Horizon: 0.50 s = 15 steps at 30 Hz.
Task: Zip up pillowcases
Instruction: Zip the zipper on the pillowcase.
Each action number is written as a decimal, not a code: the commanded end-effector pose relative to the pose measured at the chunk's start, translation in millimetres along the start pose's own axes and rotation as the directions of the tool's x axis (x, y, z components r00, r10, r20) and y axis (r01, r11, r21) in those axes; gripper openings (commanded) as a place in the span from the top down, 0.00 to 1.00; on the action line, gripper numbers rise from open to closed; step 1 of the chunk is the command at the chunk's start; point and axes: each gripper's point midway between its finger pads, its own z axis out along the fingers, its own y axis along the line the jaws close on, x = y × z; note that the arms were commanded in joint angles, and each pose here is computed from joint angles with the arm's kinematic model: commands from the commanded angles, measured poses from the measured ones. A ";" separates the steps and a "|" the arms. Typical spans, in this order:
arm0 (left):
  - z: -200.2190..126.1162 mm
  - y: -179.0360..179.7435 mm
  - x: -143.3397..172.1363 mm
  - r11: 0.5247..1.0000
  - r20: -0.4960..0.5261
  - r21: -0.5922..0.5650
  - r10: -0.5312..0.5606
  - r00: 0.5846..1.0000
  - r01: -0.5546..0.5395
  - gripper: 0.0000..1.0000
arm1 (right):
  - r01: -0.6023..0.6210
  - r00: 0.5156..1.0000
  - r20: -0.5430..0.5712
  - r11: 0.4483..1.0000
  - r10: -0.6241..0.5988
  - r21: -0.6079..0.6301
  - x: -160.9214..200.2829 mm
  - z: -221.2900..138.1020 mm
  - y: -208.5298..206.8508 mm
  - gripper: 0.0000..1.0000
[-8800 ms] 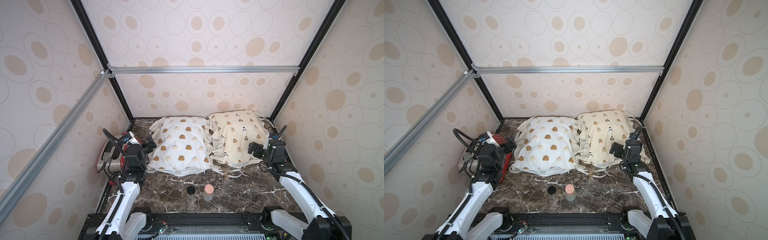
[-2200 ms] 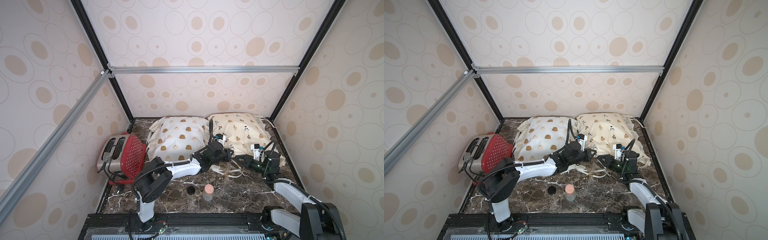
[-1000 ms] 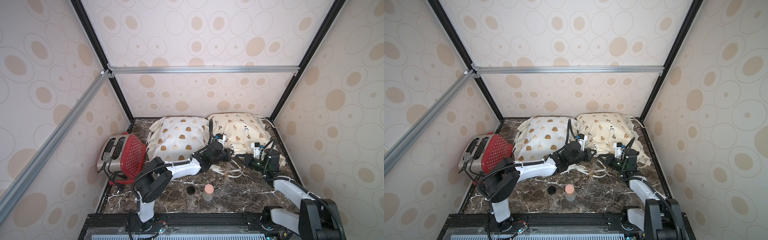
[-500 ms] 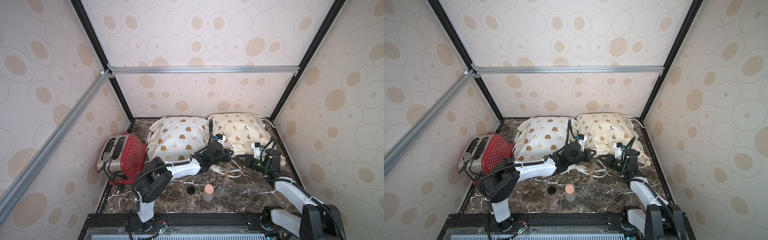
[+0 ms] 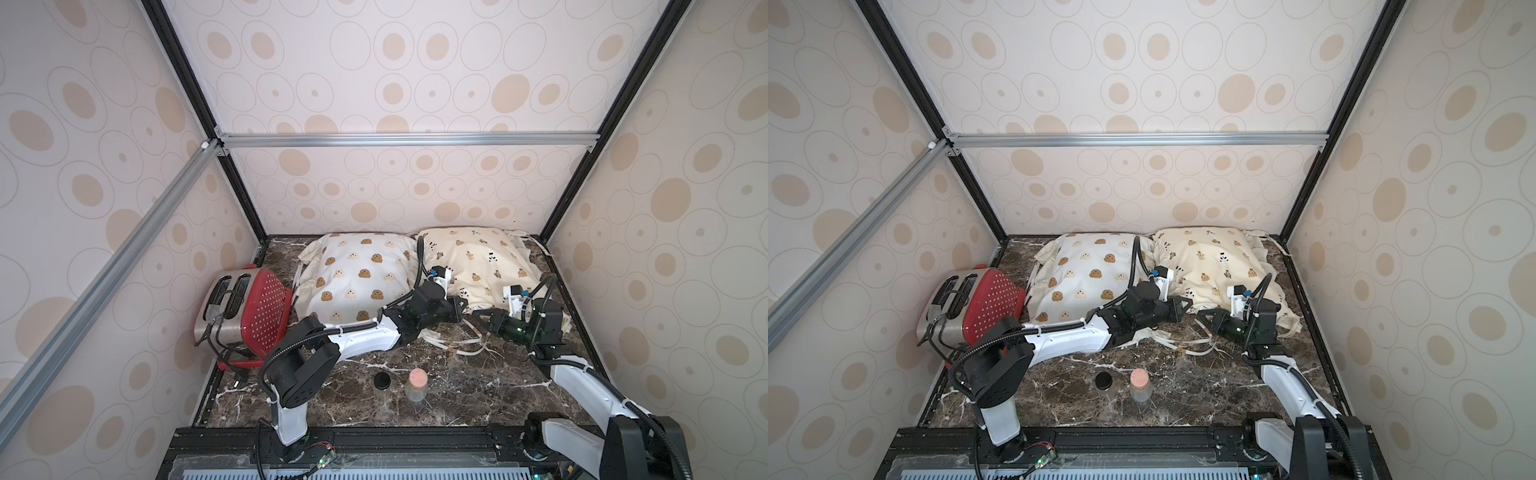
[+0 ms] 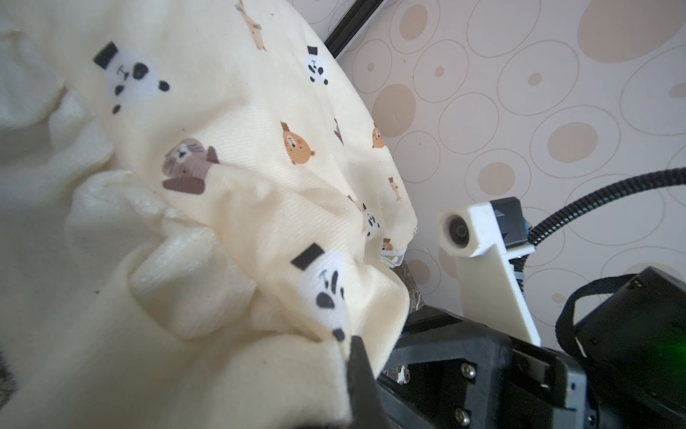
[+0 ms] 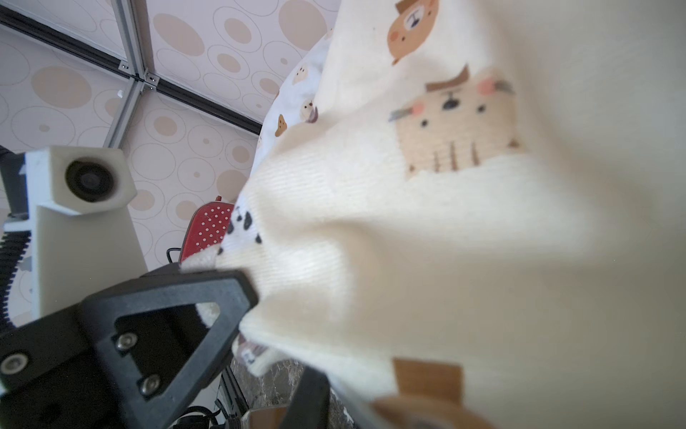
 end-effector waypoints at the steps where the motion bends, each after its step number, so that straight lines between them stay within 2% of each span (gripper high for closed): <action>1: -11.1 -24.2 -22.7 0.997 0.056 0.065 0.027 0.998 -0.030 1.00 | 0.028 0.999 0.046 0.998 -0.026 -0.047 -16.1 -1.1 13.6 0.79; 5: -11.3 -25.5 -22.5 0.997 0.055 0.070 0.026 0.998 -0.030 1.00 | 0.027 0.998 0.050 0.999 -0.025 -0.040 -19.3 0.9 11.5 0.74; 15: -11.9 -30.4 -24.1 0.996 0.053 0.089 0.027 0.998 -0.031 1.00 | 0.033 0.998 0.047 0.994 -0.028 -0.102 -23.3 4.6 20.8 0.73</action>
